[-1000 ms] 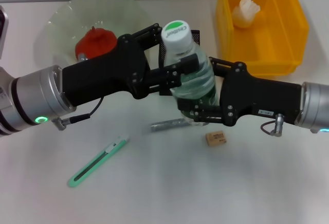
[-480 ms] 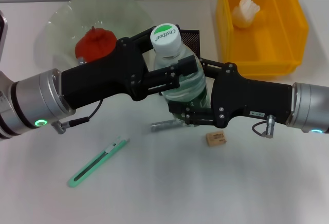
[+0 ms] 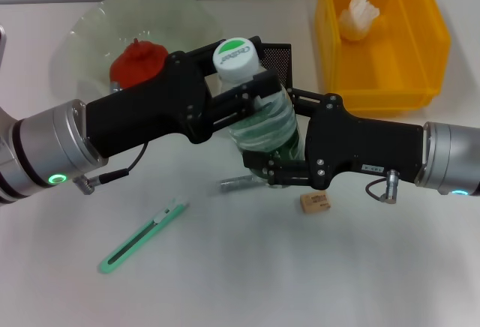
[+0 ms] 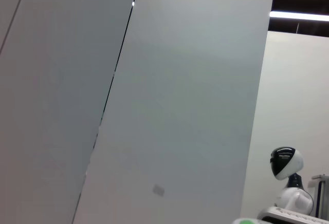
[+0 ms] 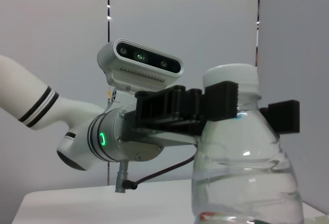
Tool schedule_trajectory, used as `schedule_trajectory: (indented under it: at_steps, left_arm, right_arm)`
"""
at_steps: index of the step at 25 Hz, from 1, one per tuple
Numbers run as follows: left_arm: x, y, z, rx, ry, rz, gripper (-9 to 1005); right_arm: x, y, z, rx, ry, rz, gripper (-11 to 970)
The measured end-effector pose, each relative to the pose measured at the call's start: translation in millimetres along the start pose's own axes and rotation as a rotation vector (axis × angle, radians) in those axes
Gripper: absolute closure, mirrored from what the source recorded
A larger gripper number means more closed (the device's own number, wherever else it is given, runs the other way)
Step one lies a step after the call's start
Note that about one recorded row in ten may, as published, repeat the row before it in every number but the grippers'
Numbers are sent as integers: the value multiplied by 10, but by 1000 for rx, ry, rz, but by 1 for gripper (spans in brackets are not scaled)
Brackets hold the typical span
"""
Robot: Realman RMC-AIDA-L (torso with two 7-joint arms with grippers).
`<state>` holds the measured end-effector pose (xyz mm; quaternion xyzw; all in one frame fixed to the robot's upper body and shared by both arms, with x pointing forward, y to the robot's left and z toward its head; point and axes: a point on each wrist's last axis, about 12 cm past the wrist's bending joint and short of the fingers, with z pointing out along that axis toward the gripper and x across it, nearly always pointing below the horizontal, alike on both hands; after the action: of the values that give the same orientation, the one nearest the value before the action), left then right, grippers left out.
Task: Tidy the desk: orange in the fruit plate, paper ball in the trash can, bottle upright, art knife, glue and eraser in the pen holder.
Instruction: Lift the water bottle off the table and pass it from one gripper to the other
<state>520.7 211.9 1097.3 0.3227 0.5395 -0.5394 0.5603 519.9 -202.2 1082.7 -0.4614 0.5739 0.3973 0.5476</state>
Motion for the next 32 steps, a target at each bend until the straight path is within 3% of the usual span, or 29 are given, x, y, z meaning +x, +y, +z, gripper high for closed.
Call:
schedule_trajectory:
  at_steps: [5,32]
  left_arm:
    - [-1,-3,0,0,-5,-1,491]
    - [9,-32,4,18,-2,-3,547]
  right_arm:
    - [4,4,0,-1,-1,3,196]
    - [-18,15,126,-44,-30,19,194]
